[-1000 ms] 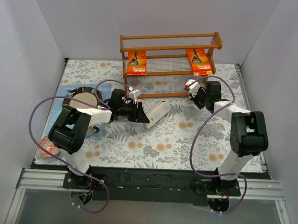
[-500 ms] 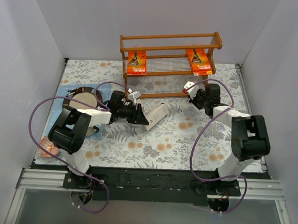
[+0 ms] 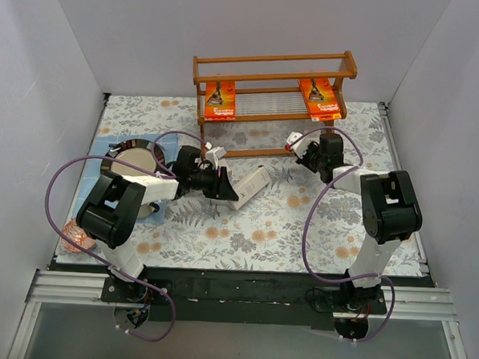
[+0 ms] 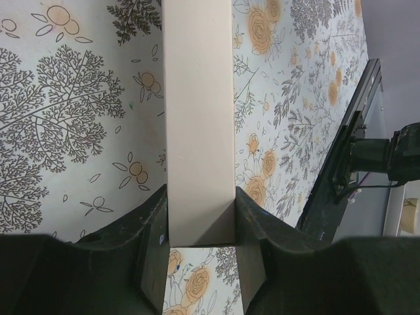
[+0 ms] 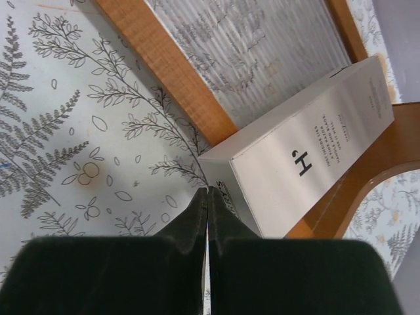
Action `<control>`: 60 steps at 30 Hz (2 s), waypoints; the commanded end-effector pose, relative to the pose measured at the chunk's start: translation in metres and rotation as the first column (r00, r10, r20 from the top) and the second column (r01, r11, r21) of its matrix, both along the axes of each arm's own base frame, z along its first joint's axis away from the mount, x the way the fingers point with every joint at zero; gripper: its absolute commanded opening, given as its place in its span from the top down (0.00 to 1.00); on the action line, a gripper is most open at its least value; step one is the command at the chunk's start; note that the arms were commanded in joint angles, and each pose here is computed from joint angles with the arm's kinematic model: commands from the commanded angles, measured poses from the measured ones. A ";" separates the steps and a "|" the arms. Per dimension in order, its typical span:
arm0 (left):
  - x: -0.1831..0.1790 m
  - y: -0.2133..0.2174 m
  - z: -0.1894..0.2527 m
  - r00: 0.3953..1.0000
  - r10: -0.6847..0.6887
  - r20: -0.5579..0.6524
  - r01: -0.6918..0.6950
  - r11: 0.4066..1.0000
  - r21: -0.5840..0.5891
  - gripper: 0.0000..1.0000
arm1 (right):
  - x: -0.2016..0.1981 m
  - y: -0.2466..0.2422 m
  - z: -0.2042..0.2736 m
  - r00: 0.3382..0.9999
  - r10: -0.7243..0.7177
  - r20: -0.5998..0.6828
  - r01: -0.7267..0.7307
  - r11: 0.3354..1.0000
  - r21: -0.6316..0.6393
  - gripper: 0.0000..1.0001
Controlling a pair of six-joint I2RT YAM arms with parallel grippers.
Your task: Place and organize the shaving razors onto the shelf
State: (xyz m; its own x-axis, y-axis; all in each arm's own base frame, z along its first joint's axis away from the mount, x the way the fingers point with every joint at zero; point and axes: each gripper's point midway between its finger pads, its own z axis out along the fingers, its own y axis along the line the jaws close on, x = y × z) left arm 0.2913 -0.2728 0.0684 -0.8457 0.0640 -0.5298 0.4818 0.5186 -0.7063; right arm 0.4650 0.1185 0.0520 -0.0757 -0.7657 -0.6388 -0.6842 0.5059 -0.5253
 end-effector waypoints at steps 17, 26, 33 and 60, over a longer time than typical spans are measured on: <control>0.010 -0.003 0.021 0.998 -0.010 0.070 0.012 1.000 -0.026 0.74 | 0.041 -0.028 0.021 0.973 -0.075 0.216 0.111 0.981 -0.159 0.99; 0.009 0.000 0.024 0.995 -0.006 0.095 0.007 1.000 -0.013 0.73 | 0.038 -0.045 0.034 0.938 -0.095 0.334 0.175 0.960 -0.220 0.99; 0.010 0.004 0.042 0.985 0.008 0.170 -0.006 1.000 -0.013 0.73 | -0.005 -0.051 0.050 0.964 -0.119 0.236 0.171 0.962 -0.213 0.99; 0.062 -0.059 0.069 0.753 0.378 -0.539 -0.597 0.738 -0.316 0.66 | -0.146 -0.029 0.090 0.931 -0.284 -0.230 0.302 0.952 0.048 0.63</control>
